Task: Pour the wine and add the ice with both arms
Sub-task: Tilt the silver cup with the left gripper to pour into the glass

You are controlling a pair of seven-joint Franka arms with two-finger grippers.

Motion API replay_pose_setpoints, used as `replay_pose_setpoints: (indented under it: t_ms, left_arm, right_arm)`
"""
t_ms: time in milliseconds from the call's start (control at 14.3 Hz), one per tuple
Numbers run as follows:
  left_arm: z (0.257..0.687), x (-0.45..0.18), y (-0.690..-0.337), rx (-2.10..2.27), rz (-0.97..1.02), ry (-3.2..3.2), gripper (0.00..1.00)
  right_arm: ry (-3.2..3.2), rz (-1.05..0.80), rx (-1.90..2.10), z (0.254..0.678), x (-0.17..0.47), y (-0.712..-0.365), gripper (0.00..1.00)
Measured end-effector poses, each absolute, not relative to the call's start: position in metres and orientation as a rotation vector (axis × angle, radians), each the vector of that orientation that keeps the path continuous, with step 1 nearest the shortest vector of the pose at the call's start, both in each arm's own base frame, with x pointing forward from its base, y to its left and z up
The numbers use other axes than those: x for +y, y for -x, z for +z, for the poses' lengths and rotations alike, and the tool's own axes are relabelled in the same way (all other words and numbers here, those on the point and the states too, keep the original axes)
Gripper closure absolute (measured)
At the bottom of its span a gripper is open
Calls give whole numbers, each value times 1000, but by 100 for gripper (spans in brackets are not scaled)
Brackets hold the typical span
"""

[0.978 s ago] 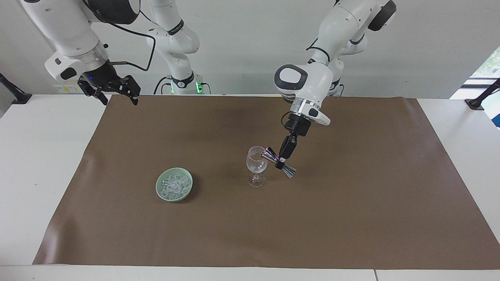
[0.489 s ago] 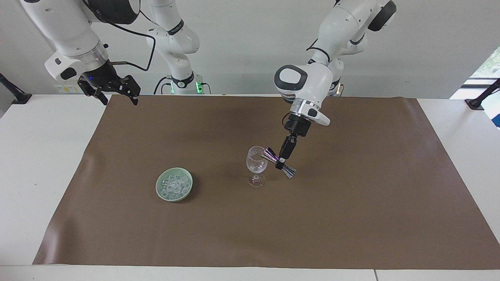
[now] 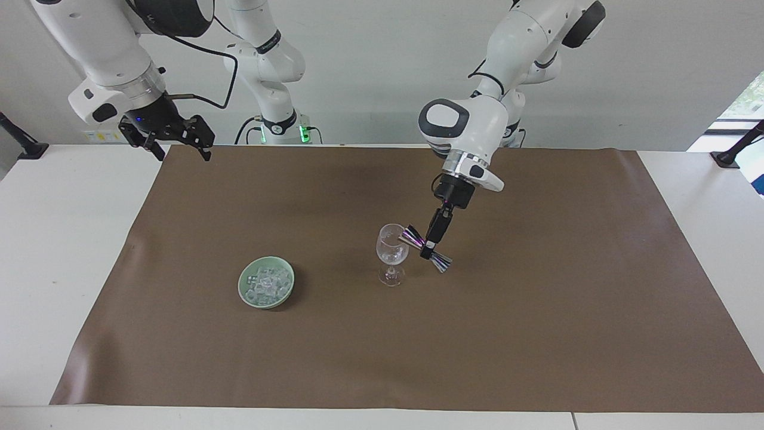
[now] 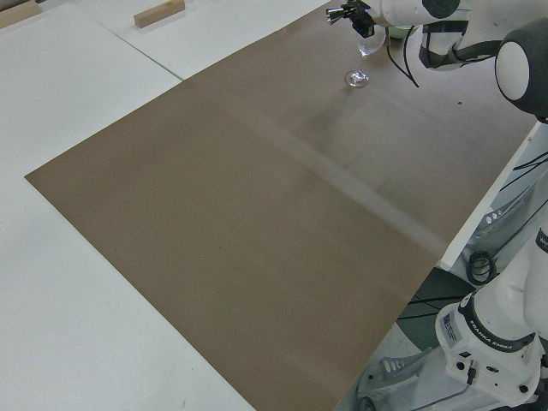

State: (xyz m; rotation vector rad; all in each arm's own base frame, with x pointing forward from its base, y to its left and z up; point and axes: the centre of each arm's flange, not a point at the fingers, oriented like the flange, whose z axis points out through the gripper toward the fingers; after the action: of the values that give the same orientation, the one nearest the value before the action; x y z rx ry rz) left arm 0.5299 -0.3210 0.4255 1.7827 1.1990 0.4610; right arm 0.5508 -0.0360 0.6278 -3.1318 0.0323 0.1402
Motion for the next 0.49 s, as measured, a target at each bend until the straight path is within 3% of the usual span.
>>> replay_pose_setpoints:
  t_ms: [489]
  left_arm:
    - [426, -322, -530, 1181, 472, -1793, 79]
  right_arm:
    - [3132, 140, 32, 628, -36, -551, 0]
